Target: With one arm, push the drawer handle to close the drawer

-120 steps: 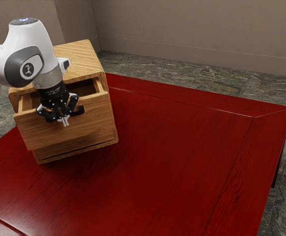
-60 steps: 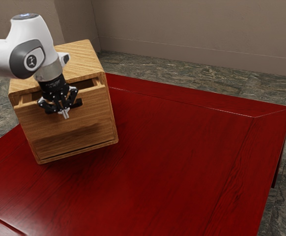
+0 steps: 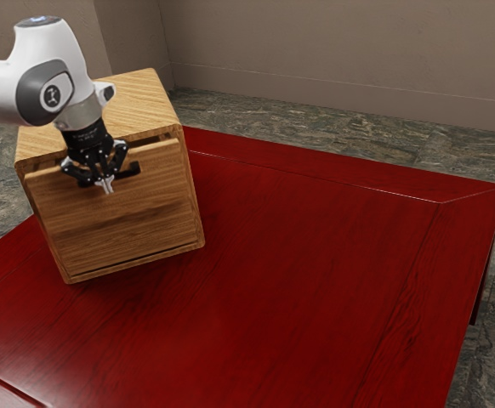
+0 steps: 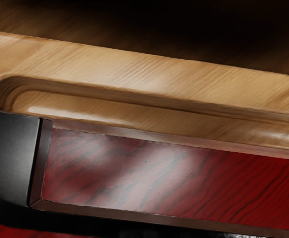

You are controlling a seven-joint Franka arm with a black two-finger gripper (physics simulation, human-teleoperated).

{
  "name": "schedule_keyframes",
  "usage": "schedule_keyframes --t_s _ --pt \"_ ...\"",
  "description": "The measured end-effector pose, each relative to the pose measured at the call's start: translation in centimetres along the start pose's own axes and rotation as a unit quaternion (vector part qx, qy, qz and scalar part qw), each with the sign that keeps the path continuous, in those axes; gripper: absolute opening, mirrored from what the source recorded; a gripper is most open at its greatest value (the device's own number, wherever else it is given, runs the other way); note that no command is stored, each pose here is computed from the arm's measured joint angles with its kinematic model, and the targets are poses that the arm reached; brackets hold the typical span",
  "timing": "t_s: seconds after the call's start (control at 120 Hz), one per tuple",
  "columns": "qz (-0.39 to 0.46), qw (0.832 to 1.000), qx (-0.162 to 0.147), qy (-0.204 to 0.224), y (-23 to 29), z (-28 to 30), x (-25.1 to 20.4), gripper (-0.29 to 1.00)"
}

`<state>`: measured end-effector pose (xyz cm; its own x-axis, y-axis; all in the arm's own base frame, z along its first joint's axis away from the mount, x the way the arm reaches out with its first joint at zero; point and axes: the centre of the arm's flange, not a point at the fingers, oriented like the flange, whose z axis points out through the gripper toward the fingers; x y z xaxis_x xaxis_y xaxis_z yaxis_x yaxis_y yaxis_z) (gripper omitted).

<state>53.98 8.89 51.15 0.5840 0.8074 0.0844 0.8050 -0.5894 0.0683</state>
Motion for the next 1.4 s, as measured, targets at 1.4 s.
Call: schedule_keyframes --t_s 1.4 --pt "0.288 0.956 -0.057 -0.004 10.3 -8.1 -25.0 0.40"
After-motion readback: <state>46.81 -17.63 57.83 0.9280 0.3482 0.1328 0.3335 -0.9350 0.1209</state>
